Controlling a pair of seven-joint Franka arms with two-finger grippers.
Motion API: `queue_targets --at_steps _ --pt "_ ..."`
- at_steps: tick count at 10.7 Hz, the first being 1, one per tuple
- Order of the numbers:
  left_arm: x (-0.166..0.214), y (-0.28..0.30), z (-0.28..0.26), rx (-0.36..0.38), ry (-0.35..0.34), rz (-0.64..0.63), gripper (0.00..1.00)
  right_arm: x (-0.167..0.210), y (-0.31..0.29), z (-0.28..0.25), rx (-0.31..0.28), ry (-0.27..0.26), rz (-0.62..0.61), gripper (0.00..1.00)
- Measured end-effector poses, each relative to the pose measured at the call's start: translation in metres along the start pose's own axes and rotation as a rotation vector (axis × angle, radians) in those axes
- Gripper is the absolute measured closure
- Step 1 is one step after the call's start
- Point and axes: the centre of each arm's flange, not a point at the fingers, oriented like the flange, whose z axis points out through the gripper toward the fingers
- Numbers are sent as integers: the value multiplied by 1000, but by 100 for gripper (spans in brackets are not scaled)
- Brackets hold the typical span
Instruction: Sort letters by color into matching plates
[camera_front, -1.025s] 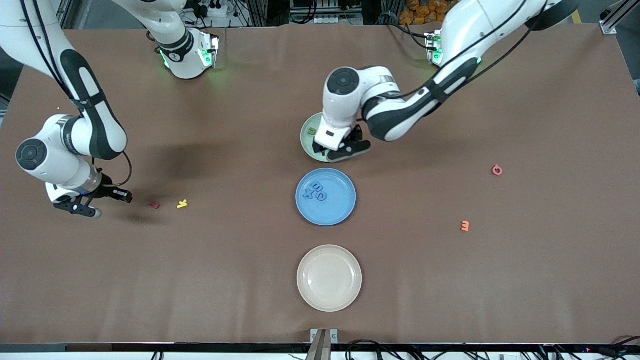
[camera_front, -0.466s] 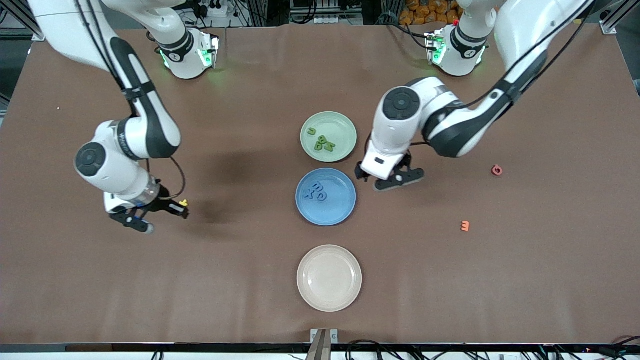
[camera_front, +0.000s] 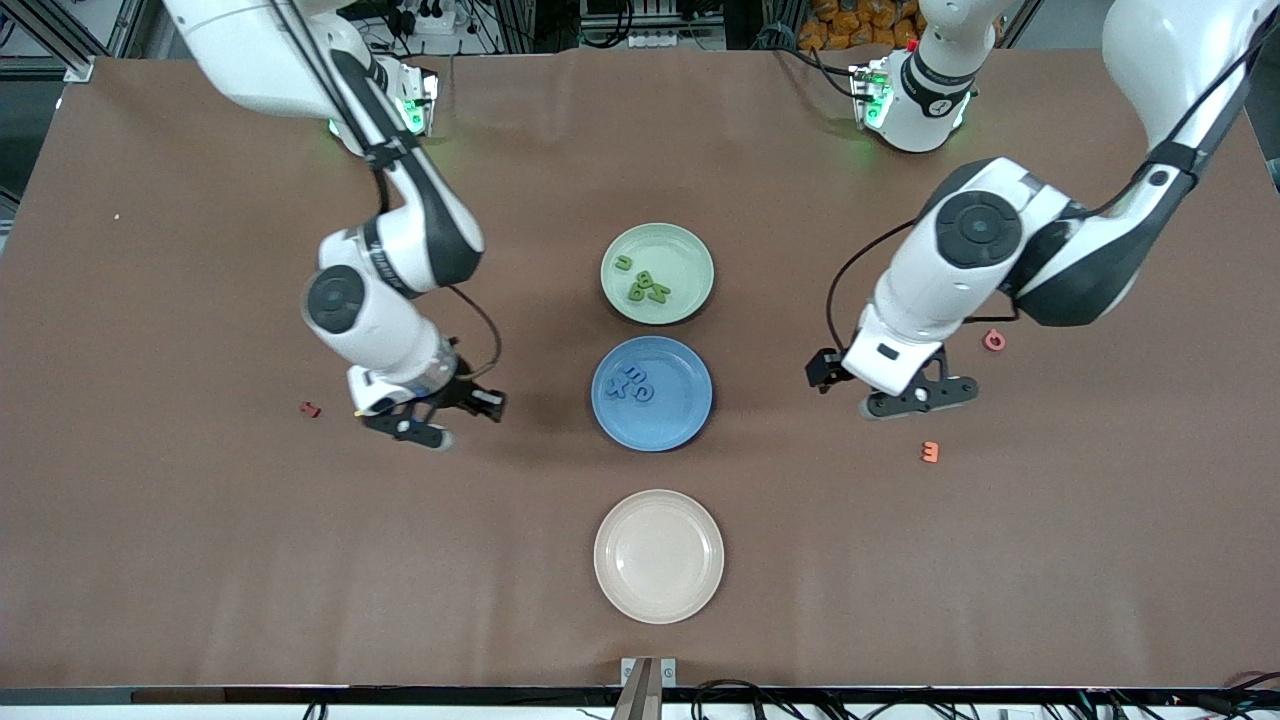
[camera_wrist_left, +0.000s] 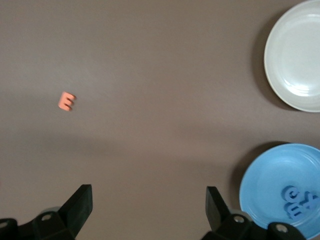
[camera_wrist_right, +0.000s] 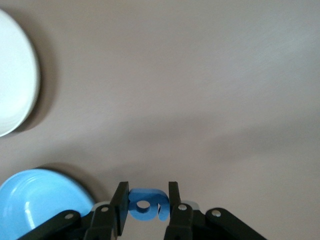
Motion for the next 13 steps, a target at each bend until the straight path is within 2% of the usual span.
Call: queue_targets --at_steps 2,4,6,9,11,13 --pt "11 -14 -6 18 -4 50 0 -28 -53 21 12 -10 15 64" --pt "23 -30 -6 49 -47 91 0 -48 -98 33 38 -8 30 64" --pt "49 -66 -18 41 -72 127 0 -64 -131 44 60 -9 16 64" --pt "69 -132 -67 3 -75 110 0 -79 -148 60 62 -20 -4 61" --pt "70 -168 -110 29 -105 108 0 -77 -148 60 63 -17 -5 35" --pt "69 -187 -152 47 -101 86 0 -73 -148 56 68 -10 -25 10"
